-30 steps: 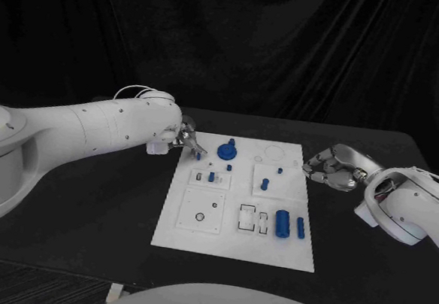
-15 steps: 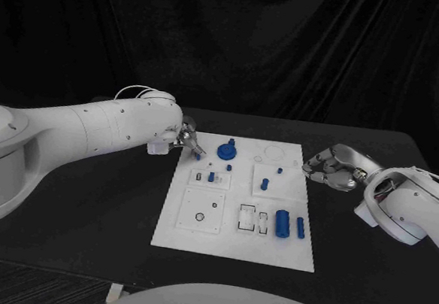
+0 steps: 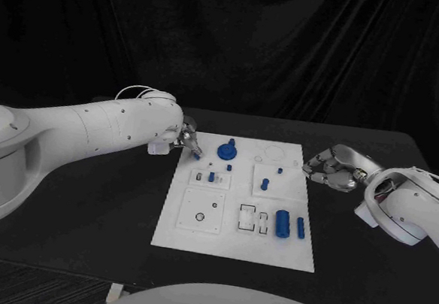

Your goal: Assemble the parts on the task board

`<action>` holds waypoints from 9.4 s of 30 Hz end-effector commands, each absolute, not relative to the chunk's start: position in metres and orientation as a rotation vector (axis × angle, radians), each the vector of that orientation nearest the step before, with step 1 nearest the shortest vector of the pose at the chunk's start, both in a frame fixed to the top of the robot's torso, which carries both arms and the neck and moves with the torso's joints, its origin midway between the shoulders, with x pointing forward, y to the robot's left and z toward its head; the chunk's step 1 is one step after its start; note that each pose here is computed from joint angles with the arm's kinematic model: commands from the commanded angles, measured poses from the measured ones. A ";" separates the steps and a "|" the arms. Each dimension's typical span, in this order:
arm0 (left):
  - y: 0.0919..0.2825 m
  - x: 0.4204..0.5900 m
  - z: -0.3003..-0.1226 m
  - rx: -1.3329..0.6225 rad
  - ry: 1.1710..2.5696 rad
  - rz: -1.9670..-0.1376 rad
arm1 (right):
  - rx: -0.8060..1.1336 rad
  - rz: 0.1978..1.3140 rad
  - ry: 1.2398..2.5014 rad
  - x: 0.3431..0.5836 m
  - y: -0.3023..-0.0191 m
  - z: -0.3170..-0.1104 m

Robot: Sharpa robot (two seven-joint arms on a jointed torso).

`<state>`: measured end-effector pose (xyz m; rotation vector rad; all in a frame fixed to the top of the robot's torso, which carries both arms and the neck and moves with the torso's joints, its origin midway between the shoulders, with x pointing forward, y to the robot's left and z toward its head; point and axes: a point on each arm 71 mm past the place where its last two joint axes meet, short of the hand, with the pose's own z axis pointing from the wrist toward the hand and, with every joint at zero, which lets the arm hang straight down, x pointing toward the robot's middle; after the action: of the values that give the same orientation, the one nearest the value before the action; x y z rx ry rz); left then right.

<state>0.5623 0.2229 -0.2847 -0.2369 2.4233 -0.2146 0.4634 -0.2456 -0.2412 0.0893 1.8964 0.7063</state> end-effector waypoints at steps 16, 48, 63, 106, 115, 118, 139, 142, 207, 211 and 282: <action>0.224 0.560 -0.283 -0.229 2.371 -0.302 | 0.093 0.688 1.914 0.463 -0.247 -0.244; 0.220 0.510 -0.269 -0.336 2.470 -0.316 | 0.103 0.675 1.921 0.463 -0.249 -0.245; 0.214 0.501 -0.278 -0.349 2.468 -0.327 | 0.105 0.676 1.919 0.462 -0.249 -0.246; 0.209 0.503 -0.290 -0.351 2.467 -0.351 | 0.104 0.675 1.922 0.463 -0.249 -0.247; 0.211 0.500 -0.295 -0.356 2.474 -0.352 | 0.104 0.673 1.924 0.463 -0.250 -0.248; 0.212 0.499 -0.296 -0.357 2.477 -0.352 | 0.104 0.673 1.924 0.463 -0.250 -0.248; 0.216 0.496 -0.297 -0.364 2.472 -0.362 | 0.106 0.671 1.928 0.462 -0.249 -0.249; 0.215 0.495 -0.297 -0.362 2.473 -0.369 | 0.107 0.671 1.929 0.462 -0.249 -0.249; 0.216 0.494 -0.295 -0.267 2.429 -0.316 | 0.109 0.666 1.940 0.462 -0.249 -0.252; 0.215 0.494 -0.295 -0.266 2.430 -0.315 | 0.109 0.666 1.940 0.462 -0.249 -0.252; 0.202 0.499 -0.282 -0.183 2.460 -0.254 | 0.109 0.665 1.944 0.462 -0.247 -0.254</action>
<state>0.5000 0.2049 -0.2809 -0.1845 2.4704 -0.2269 0.4622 -0.2468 -0.2519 0.1058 1.9331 0.6801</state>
